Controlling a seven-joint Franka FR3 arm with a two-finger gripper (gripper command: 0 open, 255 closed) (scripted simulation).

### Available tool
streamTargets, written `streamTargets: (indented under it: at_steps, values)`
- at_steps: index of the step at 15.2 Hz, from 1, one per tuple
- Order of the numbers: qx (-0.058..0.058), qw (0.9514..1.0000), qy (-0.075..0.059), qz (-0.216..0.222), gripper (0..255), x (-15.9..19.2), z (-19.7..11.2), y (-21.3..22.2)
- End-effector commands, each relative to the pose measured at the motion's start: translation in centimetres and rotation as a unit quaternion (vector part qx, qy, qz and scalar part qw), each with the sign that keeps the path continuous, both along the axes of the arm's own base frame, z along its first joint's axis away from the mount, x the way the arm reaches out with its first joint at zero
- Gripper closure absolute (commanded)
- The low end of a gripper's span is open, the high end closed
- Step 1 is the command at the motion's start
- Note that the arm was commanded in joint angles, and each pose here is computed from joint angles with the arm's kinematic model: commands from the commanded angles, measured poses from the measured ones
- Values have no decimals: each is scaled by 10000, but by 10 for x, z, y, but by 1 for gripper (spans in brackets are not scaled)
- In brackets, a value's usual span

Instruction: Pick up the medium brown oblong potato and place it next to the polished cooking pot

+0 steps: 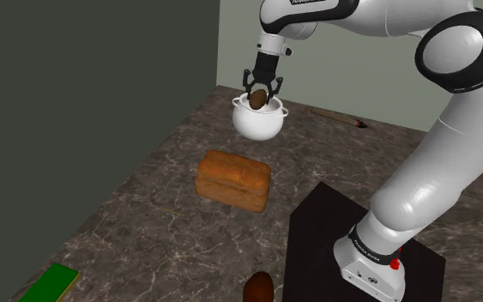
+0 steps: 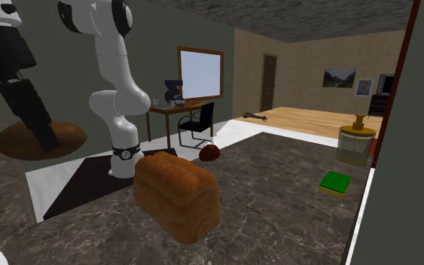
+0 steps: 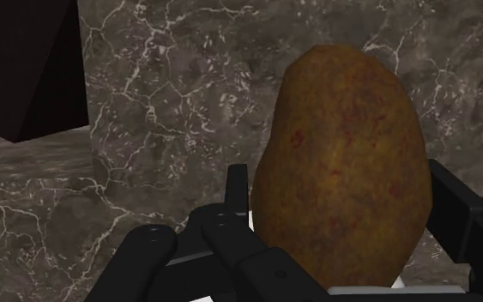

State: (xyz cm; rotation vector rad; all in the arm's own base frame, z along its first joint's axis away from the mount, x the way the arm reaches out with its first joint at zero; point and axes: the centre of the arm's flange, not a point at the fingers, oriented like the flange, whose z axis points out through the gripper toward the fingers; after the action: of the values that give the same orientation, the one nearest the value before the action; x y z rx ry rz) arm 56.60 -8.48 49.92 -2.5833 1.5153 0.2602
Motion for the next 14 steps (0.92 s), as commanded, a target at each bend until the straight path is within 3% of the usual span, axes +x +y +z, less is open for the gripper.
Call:
streamTargets:
  at_steps: [1,14]
  values:
    - [-1,10000,-1,9,255,0,0,-29]
    - [-1,10000,-1,9,255,-4,0,-201]
